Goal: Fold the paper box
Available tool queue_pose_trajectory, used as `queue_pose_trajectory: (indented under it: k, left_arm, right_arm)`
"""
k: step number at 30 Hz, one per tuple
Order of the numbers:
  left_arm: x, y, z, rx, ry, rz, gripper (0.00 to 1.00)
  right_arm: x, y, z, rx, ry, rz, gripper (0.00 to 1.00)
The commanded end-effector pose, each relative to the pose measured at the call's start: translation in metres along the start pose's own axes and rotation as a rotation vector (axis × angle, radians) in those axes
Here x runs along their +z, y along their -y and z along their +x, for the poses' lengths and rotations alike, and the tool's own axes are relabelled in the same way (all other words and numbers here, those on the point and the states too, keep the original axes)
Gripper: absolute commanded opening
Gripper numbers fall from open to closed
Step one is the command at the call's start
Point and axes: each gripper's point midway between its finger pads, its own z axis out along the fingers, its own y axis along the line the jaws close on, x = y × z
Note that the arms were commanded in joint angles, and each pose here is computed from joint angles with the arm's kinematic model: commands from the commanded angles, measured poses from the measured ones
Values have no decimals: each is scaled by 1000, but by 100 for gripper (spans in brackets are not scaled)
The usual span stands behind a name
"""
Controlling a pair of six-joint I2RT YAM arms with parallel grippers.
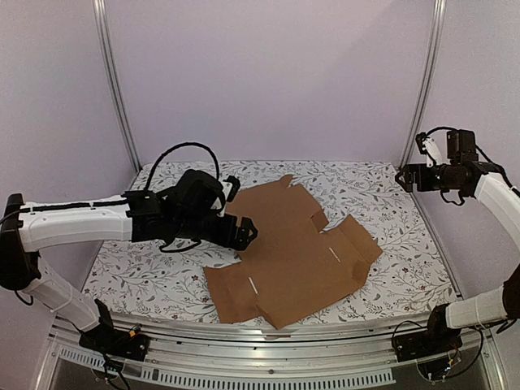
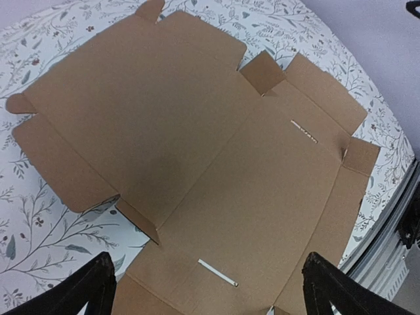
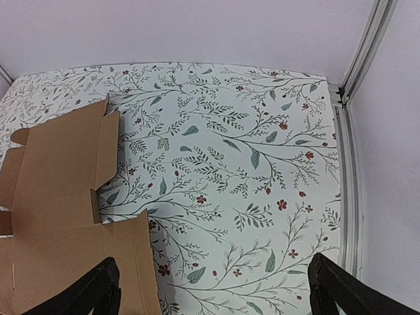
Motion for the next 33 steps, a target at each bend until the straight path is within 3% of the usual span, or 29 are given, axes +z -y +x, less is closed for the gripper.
queue_pose_trajectory:
  k: [1, 8, 12, 16, 21, 27, 33]
  left_arm:
    - [13, -9, 21, 12, -102, -121, 100]
    - [19, -3, 24, 25, -194, -142, 100]
    - [24, -3, 31, 30, -235, -150, 99]
    - [24, 1, 46, 13, -301, -119, 95]
    - [4, -4, 76, 9, -395, -102, 95]
    - [-23, -33, 117, -21, -436, -135, 96]
    - [-35, -56, 148, -74, -471, -186, 97]
  right_arm:
    - [-1, -20, 16, -2, -61, -118, 99]
    - [-16, -63, 52, -217, -212, -353, 95]
    - [-26, -76, 83, -401, -323, -371, 92]
    - [-24, -59, 100, -522, -383, -273, 89]
    - [2, -28, 125, -519, -546, -154, 82]
    - [41, -24, 157, -414, -766, -206, 72]
    - [62, -36, 167, -305, -867, -308, 60]
